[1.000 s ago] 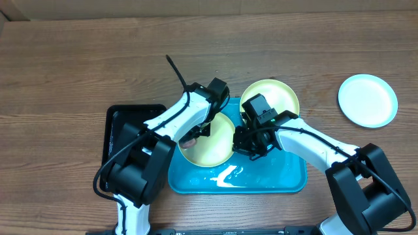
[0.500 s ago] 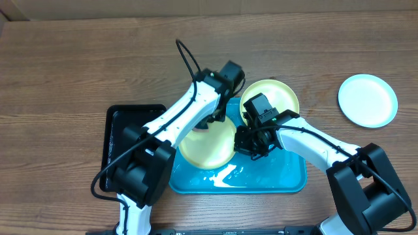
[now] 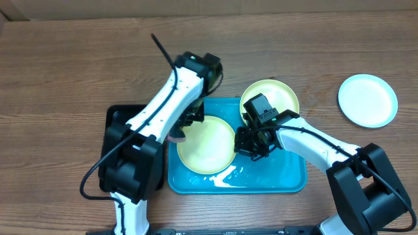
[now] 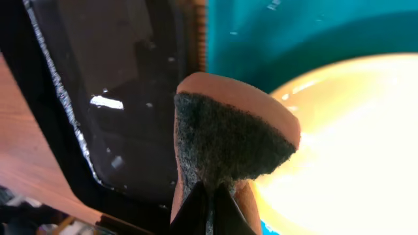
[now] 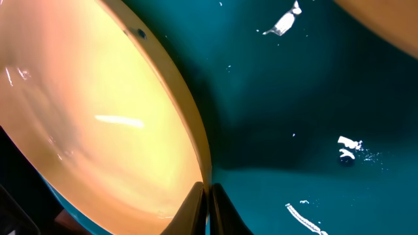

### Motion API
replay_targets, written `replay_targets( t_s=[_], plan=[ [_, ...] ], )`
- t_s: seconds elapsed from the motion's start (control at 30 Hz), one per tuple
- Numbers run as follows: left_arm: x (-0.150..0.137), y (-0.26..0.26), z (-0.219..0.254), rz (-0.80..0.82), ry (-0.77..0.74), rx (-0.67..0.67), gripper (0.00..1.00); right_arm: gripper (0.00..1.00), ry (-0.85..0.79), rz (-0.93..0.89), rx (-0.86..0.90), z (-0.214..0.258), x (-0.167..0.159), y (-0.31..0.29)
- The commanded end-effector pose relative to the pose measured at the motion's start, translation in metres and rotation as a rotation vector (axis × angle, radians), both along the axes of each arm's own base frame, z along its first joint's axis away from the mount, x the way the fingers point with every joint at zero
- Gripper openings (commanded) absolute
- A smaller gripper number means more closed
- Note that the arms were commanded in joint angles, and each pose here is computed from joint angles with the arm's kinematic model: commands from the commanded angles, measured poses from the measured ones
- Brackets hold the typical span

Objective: Clean dirty plates on tray and stack at the side
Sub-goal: 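Move the sponge back over the black tray with the left gripper, then lift the yellow plate off the blue tray with the right gripper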

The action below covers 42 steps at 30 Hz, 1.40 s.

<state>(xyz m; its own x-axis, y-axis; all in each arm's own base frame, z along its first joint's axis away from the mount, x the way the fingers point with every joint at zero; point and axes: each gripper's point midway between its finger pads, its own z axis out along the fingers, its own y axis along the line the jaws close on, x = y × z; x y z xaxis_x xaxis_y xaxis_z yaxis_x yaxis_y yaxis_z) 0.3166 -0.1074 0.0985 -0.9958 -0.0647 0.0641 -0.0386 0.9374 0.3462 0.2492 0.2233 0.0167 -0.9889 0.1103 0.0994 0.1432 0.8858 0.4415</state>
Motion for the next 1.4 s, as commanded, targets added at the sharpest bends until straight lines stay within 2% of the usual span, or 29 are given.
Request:
replay_targets(
  t_s=[0.0,0.17,0.33,0.57,0.8,1.1,1.37],
  plan=[
    [0.007,0.017,0.033,0.096,-0.104,-0.046,0.05,0.04,-0.033,0.025,0.014,0.008,0.004,0.004],
    [0.005,0.055,0.05,0.216,-0.154,-0.066,0.05,0.04,-0.028,0.035,0.025,0.009,0.002,0.005],
    [-0.016,0.086,0.032,0.325,-0.146,-0.124,0.05,0.04,-0.033,0.053,0.031,0.009,0.002,0.006],
    [-0.037,0.09,-0.024,0.267,-0.115,-0.189,0.05,0.04,-0.039,0.061,0.031,0.009,0.002,0.006],
    [-0.048,0.104,-0.059,0.316,-0.116,-0.19,0.04,0.04,-0.022,0.061,0.024,0.009,-0.002,0.004],
    [-0.048,0.106,-0.071,0.317,-0.121,-0.235,0.04,0.04,-0.076,0.115,0.016,0.013,0.006,0.005],
    [-0.045,0.103,-0.071,0.314,-0.13,-0.252,0.04,0.04,-0.202,0.202,-0.077,0.058,0.038,0.002]
  ],
)
